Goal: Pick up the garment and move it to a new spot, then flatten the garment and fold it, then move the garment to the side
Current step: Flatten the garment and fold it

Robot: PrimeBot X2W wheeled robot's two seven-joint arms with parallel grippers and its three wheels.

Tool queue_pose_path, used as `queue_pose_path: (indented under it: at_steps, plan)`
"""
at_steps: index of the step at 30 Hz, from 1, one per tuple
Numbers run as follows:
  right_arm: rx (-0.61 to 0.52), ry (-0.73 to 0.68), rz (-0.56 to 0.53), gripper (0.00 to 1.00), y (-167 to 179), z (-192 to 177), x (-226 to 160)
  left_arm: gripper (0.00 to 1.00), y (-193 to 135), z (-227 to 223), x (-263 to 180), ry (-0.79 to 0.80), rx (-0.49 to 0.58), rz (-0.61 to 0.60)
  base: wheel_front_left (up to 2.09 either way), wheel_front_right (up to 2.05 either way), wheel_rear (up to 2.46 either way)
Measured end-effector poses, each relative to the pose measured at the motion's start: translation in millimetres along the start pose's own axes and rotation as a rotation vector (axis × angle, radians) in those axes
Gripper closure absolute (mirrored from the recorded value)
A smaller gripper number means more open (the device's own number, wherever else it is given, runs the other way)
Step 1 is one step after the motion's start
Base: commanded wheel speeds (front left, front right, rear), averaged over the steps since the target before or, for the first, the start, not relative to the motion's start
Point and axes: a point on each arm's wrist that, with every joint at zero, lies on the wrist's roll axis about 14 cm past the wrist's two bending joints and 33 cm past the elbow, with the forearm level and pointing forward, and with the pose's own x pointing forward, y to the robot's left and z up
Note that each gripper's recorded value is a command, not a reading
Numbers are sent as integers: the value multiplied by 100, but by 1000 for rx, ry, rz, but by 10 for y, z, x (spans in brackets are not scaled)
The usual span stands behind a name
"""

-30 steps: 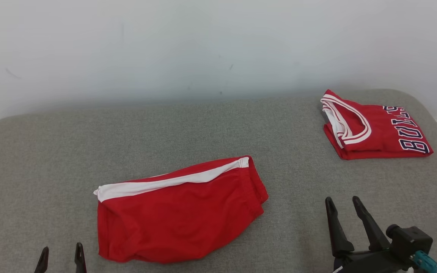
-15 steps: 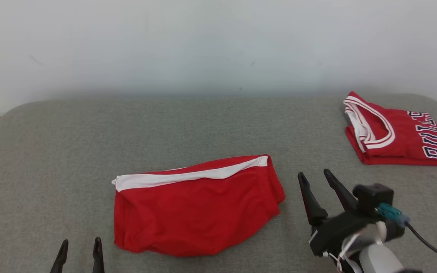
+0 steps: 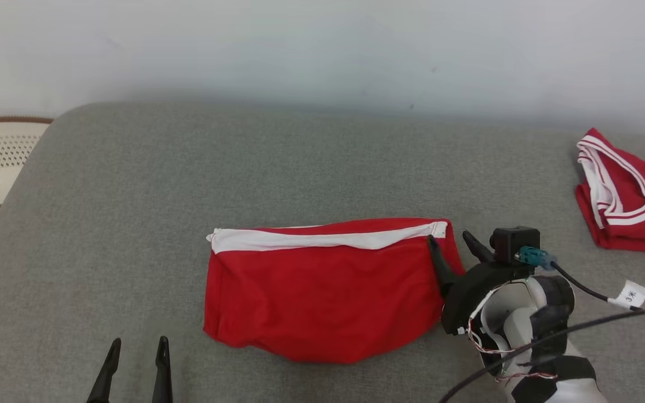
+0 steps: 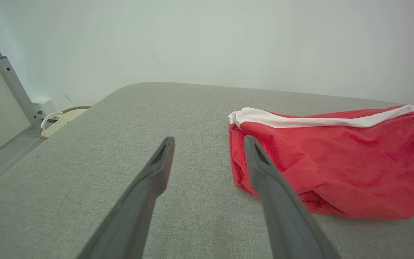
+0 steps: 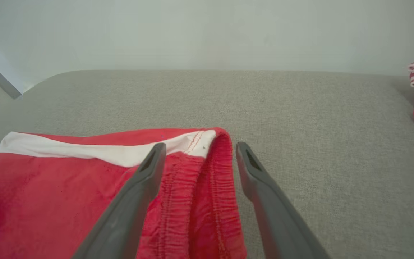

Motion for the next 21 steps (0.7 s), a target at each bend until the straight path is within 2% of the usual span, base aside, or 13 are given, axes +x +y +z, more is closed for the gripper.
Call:
queue_pose_path:
  at_steps: [10, 15, 18, 19, 21]
  plan:
    - [35, 219, -37, 0, -146, -549, 164, 0, 42, -117, 70, 32, 2, 21, 0, 0, 0]
    - [47, 245, -47, 0, -166, -633, 170, 0, 38, -144, 95, 37, 1, 20, 0, 0, 0]
    - [110, 266, -48, 0, -120, -698, 149, 0, 13, -179, 109, 46, -1, 14, 0, 0, 0]
    - [128, 269, -44, 4, -96, -702, 148, 0, 7, -183, 112, 47, -2, 13, 0, 0, 0]
    - [149, 268, -28, 90, -32, -697, 154, 0, -3, -182, 129, 45, -2, 7, 0, 0, 0]
